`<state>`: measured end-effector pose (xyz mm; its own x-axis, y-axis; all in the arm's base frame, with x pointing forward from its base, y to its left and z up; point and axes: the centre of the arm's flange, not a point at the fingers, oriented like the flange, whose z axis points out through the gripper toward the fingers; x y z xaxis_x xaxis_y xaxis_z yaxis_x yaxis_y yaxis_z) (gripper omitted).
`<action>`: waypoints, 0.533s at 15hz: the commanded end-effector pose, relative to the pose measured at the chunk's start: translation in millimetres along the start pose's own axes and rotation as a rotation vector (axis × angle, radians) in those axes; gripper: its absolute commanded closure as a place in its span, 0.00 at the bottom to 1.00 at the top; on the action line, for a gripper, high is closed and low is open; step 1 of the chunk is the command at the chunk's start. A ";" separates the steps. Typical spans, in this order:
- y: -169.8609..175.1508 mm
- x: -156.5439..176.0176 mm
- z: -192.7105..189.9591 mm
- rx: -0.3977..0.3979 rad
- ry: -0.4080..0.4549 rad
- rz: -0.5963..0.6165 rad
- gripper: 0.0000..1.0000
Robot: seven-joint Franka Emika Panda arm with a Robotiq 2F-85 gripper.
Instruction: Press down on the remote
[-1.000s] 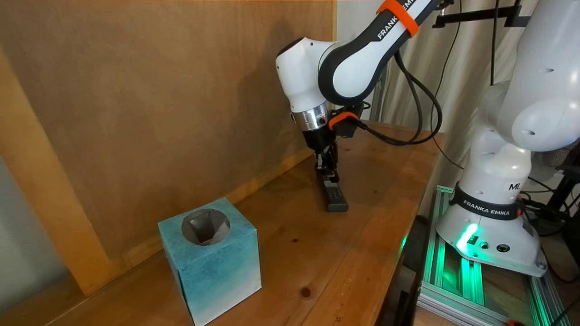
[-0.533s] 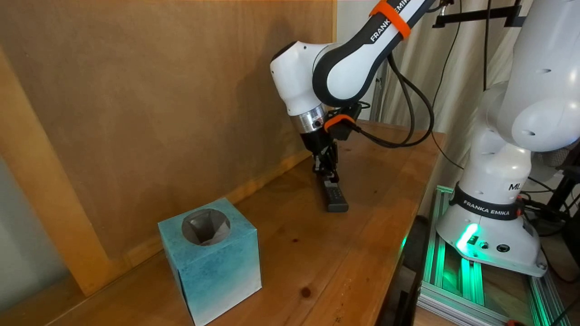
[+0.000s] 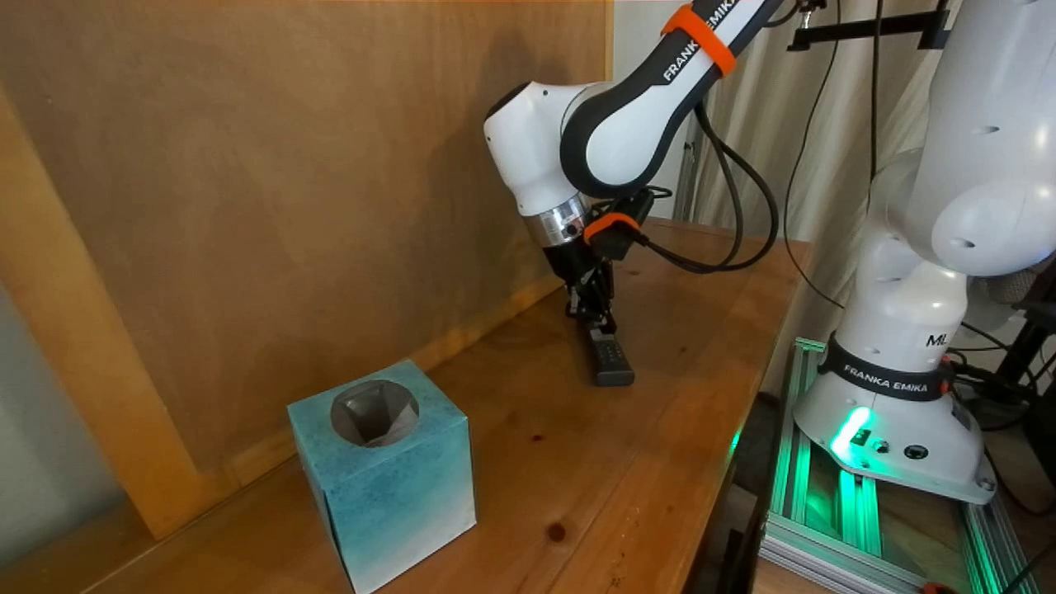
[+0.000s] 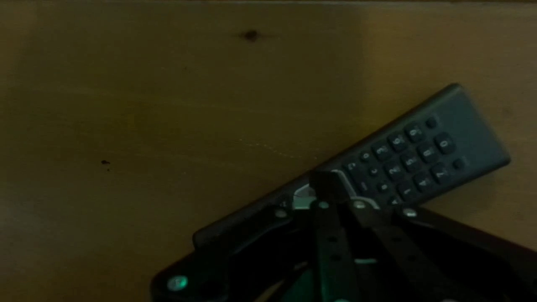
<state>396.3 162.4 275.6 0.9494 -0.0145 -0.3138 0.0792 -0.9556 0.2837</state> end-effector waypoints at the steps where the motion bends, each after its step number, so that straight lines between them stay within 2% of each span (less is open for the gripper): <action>1: -4.7 10.7 -2.7 -0.038 -0.006 0.017 1.00; 8: -4.8 12.6 -0.5 -0.048 -0.027 0.025 1.00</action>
<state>401.5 163.7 271.9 0.9456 -0.0307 -0.3239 0.0723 -0.9508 0.3011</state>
